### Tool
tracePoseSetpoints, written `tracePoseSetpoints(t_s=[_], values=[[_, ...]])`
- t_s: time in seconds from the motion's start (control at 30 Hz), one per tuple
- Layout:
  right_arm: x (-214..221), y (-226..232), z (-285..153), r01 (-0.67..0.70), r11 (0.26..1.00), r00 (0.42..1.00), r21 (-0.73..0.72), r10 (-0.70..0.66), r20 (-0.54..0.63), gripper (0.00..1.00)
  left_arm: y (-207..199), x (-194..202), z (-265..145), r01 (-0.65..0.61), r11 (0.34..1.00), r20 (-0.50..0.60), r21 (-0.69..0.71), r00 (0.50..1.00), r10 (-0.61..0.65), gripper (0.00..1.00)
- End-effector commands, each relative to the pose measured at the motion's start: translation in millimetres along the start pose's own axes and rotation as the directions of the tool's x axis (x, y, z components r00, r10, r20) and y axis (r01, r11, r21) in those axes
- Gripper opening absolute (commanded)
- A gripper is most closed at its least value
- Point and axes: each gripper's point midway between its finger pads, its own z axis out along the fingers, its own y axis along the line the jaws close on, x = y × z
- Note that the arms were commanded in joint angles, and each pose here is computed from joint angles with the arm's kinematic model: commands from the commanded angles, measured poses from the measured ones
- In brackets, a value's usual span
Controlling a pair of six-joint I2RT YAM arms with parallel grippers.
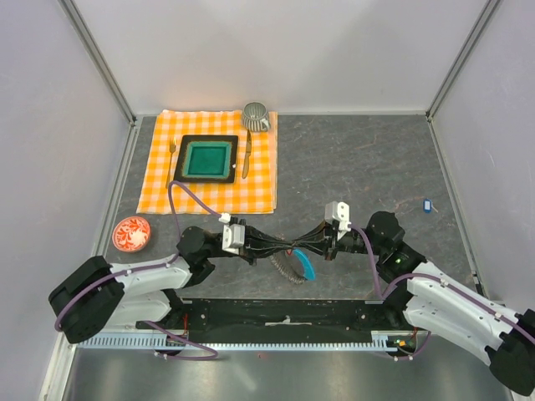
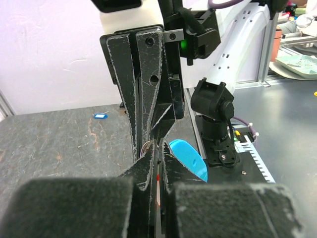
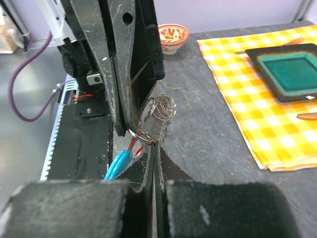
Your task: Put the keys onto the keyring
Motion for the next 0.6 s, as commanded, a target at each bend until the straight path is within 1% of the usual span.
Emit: tracePoseSetpoints(t_s=[0.0, 0.2, 0.33, 0.4, 0.47, 0.5, 0.57], values=[[-7, 25, 3, -0.004, 0.988, 1.0, -0.152, 0.008, 0.021, 0.0, -20, -83, 0, -0.244, 0.968, 0.281, 0.064, 0.935, 0.217, 0.02], [-14, 35, 6, -0.005, 0.97, 1.0, -0.245, 0.007, 0.007, 0.0, -28, -77, 5, -0.248, 0.957, 0.258, 0.15, 0.944, 0.204, 0.02], [-11, 32, 11, -0.02, 0.968, 1.0, -0.25, 0.02, -0.005, 0.0, -30, -77, 8, -0.239, 0.954, 0.263, 0.181, 0.946, 0.188, 0.02], [-10, 29, 13, -0.034, 0.971, 0.999, -0.237, 0.033, -0.007, 0.0, -30, -73, 10, -0.223, 0.955, 0.256, 0.196, 0.952, 0.17, 0.02], [-8, 21, 15, -0.047, 0.98, 0.999, -0.195, 0.046, -0.014, 0.0, -30, -70, 11, -0.213, 0.956, 0.255, 0.2, 0.954, 0.159, 0.02], [-6, 20, 15, -0.053, 0.981, 0.999, -0.187, 0.05, -0.02, 0.02, -29, -68, 11, -0.204, 0.959, 0.252, 0.197, 0.956, 0.151, 0.02], [-6, 13, 14, -0.05, 0.989, 0.999, -0.138, 0.048, -0.022, 0.03, -25, -64, 9, -0.192, 0.966, 0.242, 0.173, 0.959, 0.147, 0.02]])
